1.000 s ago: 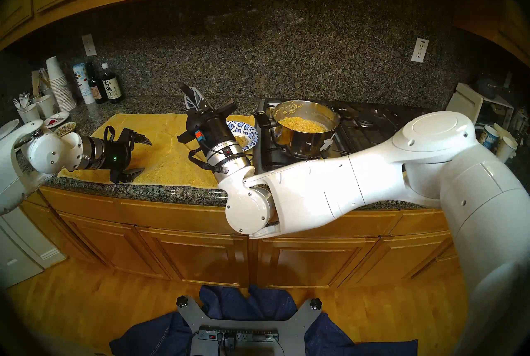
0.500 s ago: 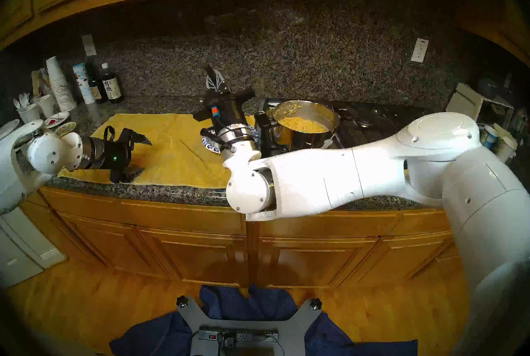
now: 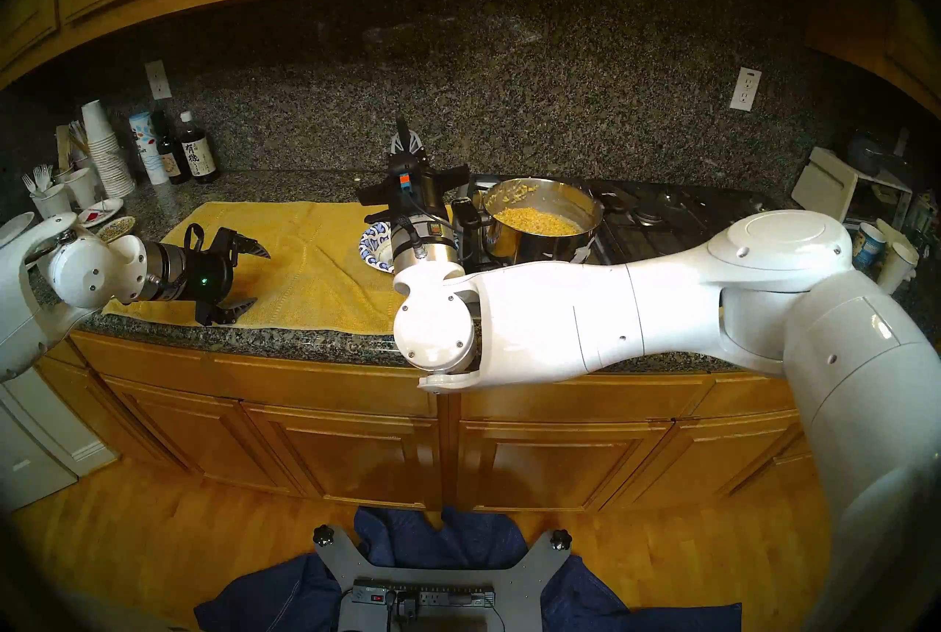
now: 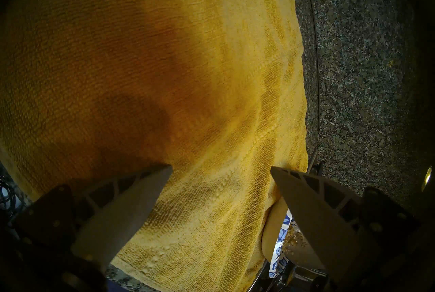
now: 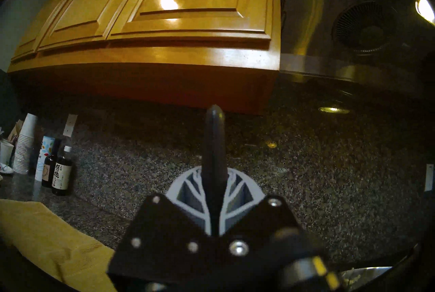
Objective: Scoop oatmeal into bowl
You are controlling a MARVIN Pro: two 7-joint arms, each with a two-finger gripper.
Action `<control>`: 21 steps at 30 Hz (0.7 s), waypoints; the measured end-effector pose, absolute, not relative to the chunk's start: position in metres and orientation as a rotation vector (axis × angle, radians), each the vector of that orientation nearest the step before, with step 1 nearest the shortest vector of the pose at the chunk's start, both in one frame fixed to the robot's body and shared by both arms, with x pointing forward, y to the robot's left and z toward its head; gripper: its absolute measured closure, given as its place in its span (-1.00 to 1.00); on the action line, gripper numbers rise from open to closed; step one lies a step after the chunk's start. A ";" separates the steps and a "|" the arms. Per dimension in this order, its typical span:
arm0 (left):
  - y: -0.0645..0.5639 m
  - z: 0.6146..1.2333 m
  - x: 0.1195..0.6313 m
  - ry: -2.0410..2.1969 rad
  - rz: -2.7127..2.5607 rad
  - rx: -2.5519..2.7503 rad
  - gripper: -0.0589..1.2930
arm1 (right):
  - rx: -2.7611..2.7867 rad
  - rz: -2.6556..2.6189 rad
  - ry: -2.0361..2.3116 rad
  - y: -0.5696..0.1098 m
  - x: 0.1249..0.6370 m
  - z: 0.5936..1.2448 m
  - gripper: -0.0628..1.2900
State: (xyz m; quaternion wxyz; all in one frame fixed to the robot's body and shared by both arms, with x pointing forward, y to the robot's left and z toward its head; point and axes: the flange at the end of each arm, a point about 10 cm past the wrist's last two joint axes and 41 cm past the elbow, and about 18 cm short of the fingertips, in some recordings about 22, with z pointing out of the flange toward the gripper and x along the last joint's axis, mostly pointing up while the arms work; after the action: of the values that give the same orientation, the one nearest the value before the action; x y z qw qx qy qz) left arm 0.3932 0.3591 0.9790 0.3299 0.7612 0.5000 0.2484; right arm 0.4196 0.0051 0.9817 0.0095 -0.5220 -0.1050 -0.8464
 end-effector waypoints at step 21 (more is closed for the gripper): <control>0.359 0.979 0.393 1.308 0.650 1.991 -0.90 | -1.588 -2.694 -0.111 -0.016 0.441 1.020 0.96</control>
State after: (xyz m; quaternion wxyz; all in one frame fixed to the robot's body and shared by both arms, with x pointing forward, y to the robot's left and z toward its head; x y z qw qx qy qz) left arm 0.3932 0.3591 0.9790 0.3299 0.7612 0.5000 0.2484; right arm 0.4406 -0.0162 1.0199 0.0062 -0.5075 -0.0356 -0.8609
